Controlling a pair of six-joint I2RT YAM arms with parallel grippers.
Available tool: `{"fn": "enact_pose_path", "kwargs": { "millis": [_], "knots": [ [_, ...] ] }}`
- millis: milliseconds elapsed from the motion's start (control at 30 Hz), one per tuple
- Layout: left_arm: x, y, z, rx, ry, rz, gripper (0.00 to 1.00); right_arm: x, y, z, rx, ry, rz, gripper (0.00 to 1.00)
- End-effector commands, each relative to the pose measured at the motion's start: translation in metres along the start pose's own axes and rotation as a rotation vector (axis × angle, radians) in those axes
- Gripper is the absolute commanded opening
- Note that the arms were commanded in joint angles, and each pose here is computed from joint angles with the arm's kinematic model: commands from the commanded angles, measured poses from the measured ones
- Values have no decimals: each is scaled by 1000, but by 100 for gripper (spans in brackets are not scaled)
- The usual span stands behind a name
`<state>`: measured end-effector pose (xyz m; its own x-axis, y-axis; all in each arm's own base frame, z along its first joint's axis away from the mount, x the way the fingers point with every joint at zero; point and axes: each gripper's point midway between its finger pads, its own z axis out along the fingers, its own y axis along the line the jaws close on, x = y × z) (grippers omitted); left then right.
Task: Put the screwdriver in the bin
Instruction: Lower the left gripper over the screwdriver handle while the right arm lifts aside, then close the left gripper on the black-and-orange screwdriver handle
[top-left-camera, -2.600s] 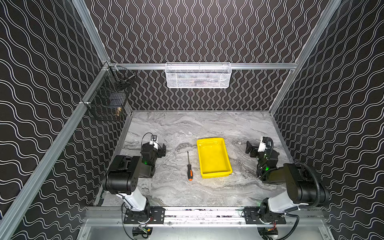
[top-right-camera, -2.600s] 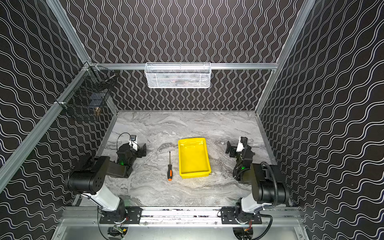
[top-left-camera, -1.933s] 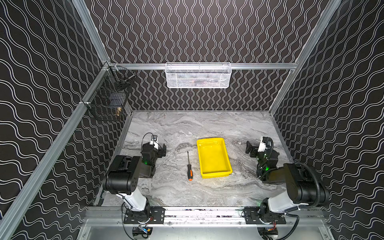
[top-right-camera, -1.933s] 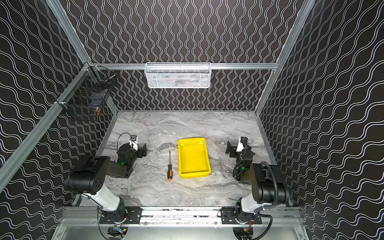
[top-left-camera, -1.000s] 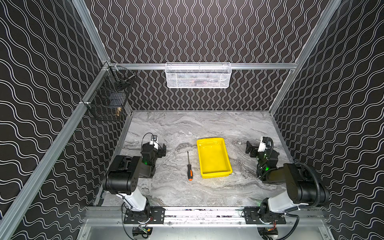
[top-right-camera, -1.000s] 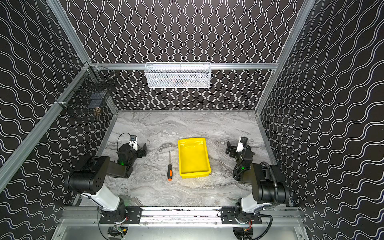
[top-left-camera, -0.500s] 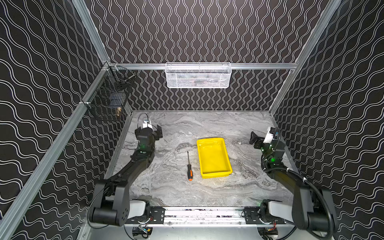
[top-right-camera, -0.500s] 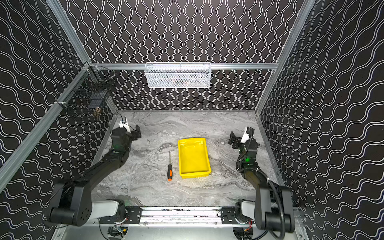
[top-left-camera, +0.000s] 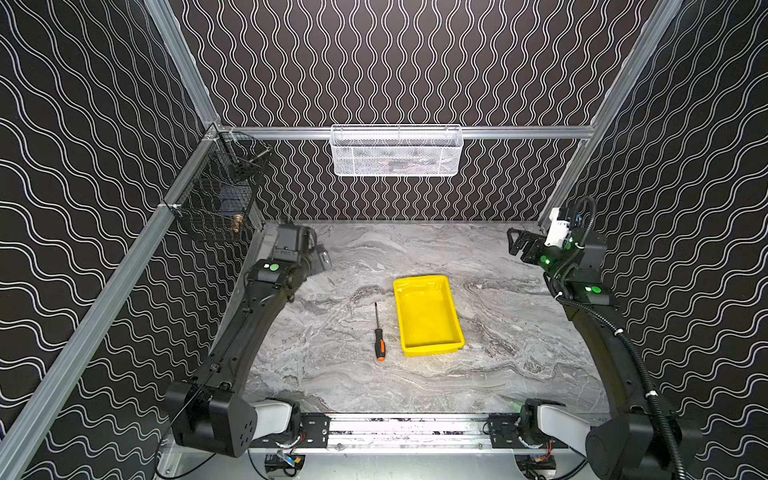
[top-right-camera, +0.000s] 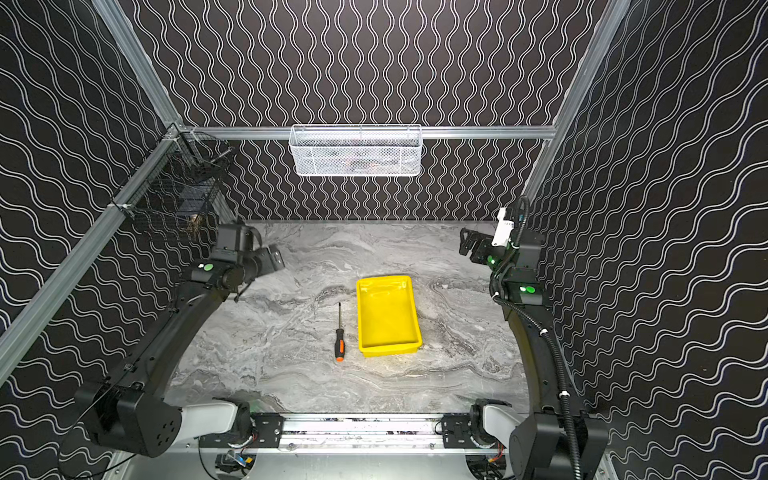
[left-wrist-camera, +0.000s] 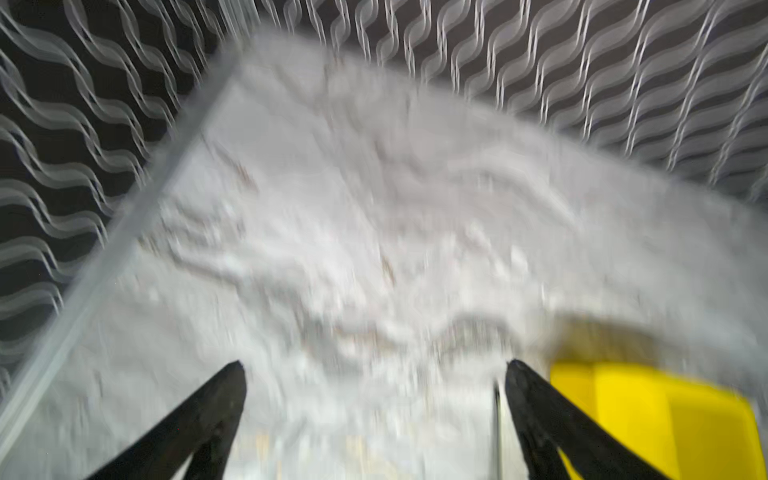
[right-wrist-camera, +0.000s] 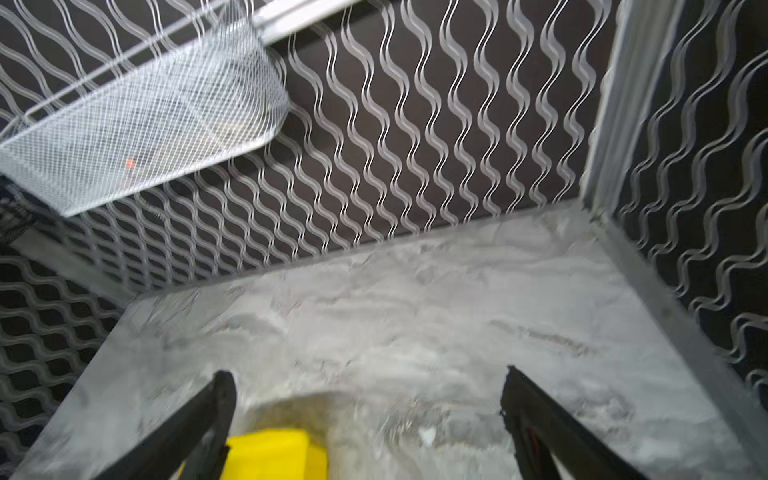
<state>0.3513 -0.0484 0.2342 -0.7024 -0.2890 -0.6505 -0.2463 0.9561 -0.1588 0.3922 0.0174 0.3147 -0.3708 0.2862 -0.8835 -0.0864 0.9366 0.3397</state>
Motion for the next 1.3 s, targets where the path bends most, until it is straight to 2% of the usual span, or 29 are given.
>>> {"fn": "enact_pose_path", "kwargs": {
  "millis": [0,133,200,400,567,667,867,1267],
  "knots": [
    [75,-12,-16,13,255,-29,95,41,6,-5,-37,169,52,100],
    [114,-47,-27,92,315,-50,94,61,0,-3,-23,222,53,100],
    [133,-55,-25,88,358,-48,94,68,-3,-3,-10,248,41,100],
    [184,-82,2,100,477,11,91,86,-10,0,-1,268,41,99],
    [216,-94,21,17,508,134,86,98,-14,5,-1,289,39,99],
    [237,-107,30,54,577,141,86,106,-13,7,-19,311,51,99],
    [264,-111,45,29,627,202,82,111,-18,11,-3,326,46,99],
    [286,-107,58,16,658,190,69,118,-22,16,5,349,45,99]
  ]
}}
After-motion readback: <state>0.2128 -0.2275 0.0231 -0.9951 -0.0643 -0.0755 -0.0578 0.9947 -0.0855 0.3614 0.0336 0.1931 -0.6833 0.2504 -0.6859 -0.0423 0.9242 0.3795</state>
